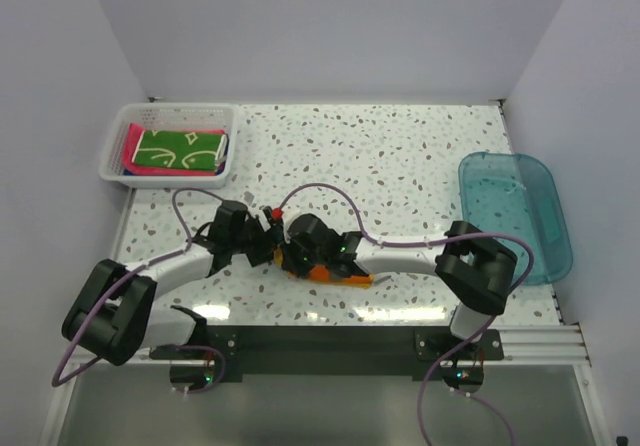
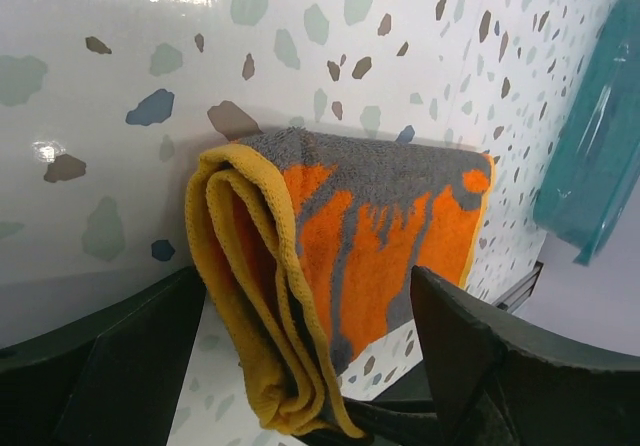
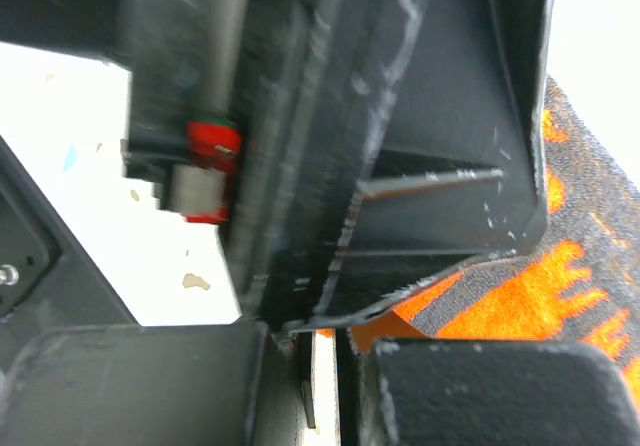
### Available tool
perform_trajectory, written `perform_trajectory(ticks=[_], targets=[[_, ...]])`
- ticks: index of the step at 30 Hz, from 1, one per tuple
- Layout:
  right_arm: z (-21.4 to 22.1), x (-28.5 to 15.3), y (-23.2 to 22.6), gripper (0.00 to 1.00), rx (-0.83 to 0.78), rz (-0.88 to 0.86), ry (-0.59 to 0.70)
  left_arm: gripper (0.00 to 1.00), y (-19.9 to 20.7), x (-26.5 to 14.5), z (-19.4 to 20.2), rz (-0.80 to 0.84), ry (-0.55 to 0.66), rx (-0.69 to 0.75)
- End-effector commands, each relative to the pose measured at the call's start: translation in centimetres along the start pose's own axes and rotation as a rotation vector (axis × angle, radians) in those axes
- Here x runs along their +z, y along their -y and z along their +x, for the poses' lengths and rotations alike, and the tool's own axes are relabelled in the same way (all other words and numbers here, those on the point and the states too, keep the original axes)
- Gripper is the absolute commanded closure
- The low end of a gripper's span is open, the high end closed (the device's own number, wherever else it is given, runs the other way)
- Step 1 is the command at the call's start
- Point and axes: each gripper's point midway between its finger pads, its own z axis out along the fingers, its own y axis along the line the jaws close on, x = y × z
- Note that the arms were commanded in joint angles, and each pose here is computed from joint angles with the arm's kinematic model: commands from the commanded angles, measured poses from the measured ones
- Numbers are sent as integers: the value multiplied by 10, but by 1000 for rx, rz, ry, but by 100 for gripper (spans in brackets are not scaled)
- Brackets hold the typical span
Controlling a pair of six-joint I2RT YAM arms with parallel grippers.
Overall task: Fold and stack the towels
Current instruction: Neatly place the folded towel into the bin
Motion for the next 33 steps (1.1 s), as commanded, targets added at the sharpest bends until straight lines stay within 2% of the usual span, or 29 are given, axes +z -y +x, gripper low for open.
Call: perform_trajectory(ticks=[1, 7, 10, 11, 12, 13, 14, 15, 16, 17, 19, 20, 21, 22, 23, 24, 27, 29, 30, 32, 33], targets=[[-31, -12, -12, 100, 15, -46, 107, 11, -32, 7, 11, -99, 9, -31], [-27, -11, -12, 100, 14, -48, 105, 33, -29, 14, 10, -93, 6, -17], [-26, -11, -10, 100, 12, -40, 102, 53, -26, 13, 8, -92, 11, 2], [-26, -11, -8, 100, 13, -33, 103, 66, -23, 12, 5, -85, 21, 10], [-26, -11, -7, 100, 11, -29, 103, 72, -22, 10, 4, -90, 20, 18], [-26, -12, -6, 99, 14, -24, 105, 88, -16, 9, -2, -80, 35, 40], [-27, -11, -3, 94, 13, -13, 106, 96, -14, 8, -3, -82, 34, 63], [-26, -11, -1, 89, 15, -5, 105, 100, -12, 7, -5, -80, 36, 78], [-26, -12, 0, 83, 15, 2, 104, 100, -5, 6, -11, -73, 48, 95], [-27, -14, 2, 67, 17, 7, 106, 100, -3, 5, -14, -77, 54, 109], [-28, -17, 9, 51, 24, 26, 106, 100, -1, 2, -23, -114, 69, 153], [-31, -22, 11, 39, 22, 35, 116, 100, 1, 1, -29, -126, 80, 172], [-34, -26, 15, 35, 21, 50, 124, 100, -4, -1, -31, -167, 71, 211], [-33, -30, 22, 32, 26, 77, 114, 100, 6, -3, -52, -181, 115, 232], [-37, -39, 26, 24, 21, 95, 121, 100, 3, -6, -57, -220, 108, 243], [-37, -44, 31, 21, 20, 114, 122, 100, 3, -9, -68, -237, 118, 287], [-38, -65, 51, 9, 9, 193, 122, 100, 19, -28, -135, -279, 226, 319], [-30, -76, 68, 1, 2, 257, 94, 100, 13, -33, -162, -329, 245, 322], [-29, -84, 72, 1, -13, 273, 91, 100, 20, -48, -190, -344, 282, 355], [-14, -92, 85, 1, -24, 328, 45, 100, 12, -52, -216, -413, 282, 372], [-8, -95, 88, 1, -29, 338, 33, 100, 20, -66, -240, -429, 302, 398]])
